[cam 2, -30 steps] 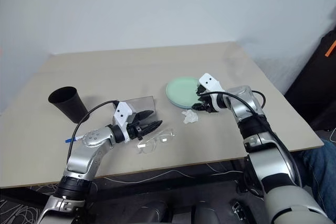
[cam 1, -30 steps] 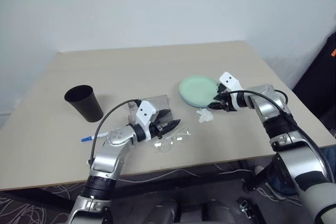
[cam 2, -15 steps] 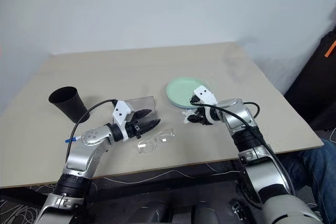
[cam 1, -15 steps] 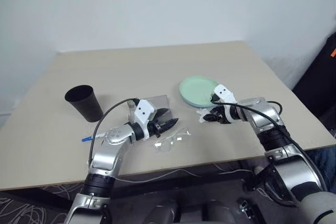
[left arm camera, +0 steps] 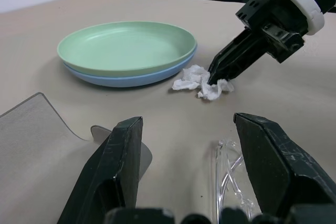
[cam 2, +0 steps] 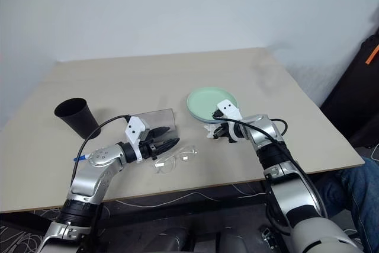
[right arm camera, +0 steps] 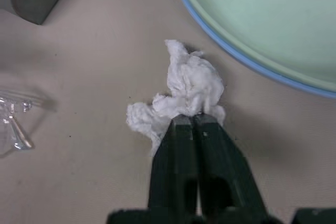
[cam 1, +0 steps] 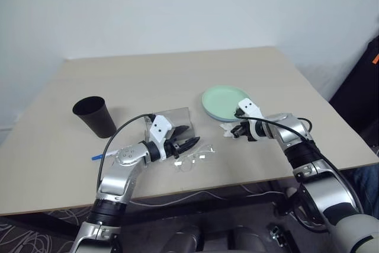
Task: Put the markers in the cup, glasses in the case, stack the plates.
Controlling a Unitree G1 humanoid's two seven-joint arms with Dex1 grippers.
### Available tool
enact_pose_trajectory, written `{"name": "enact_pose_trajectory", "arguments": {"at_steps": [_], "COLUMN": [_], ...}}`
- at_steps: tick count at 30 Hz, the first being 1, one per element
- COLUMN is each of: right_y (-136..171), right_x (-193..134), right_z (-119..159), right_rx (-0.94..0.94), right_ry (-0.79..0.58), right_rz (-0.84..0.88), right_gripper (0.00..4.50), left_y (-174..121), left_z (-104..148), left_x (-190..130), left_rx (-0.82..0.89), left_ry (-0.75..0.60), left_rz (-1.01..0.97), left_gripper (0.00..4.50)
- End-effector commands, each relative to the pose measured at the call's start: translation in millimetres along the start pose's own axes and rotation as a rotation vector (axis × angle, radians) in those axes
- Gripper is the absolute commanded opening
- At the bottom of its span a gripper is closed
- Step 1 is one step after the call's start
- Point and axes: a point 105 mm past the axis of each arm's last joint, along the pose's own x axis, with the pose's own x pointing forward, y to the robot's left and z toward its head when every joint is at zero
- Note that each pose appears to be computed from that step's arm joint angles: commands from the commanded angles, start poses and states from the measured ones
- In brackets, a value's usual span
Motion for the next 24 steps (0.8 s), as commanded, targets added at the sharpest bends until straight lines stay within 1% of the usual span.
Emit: {"name": "enact_pose_trajectory", "arguments": {"at_steps": [1, 6, 8, 10, 15, 19, 22, 24], "right_y": [4.5, 11.3, 1.2, -11.4, -38.8, -41.7, -41.1, -42.2], "right_x": [-13.4, -29.3, -35.4, -38.3, -31.6, -22.0, -16.5, -15.1], "right_z": [22.4, 49.7, 66.5, 77.3, 85.5, 87.9, 88.3, 88.6], "right_rx": [-0.059, -0.143, -0.14, -0.139, -0.188, -0.193, -0.187, -0.18], "right_ry": [-0.074, -0.196, -0.251, -0.281, -0.272, -0.273, -0.278, -0.281], "right_rz": [0.026, 0.067, 0.012, -0.056, -0.205, -0.205, -0.186, -0.186], "right_gripper": [0.02, 0.02, 0.02, 0.02, 0.02, 0.02, 0.63, 1.26], "left_y": [2.9, 3.5, 3.3, 3.5, 4.5, 5.4, 5.8, 6.0], "left_z": [17.6, 18.0, 17.7, 17.5, 17.6, 18.1, 18.4, 18.3], "left_x": [-1.8, -1.2, -1.1, -1.0, -1.1, -1.8, -3.2, -4.3], "left_rx": [0.045, 0.045, 0.044, 0.044, 0.045, 0.048, 0.05, 0.05], "left_ry": [-0.046, -0.046, -0.046, -0.045, -0.044, -0.044, -0.044, -0.043], "left_rz": [0.005, 0.003, 0.002, 0.003, 0.005, 0.008, 0.013, 0.015], "left_gripper": [2.9, 2.9, 2.9, 2.9, 2.9, 2.9, 2.9, 2.9]}}
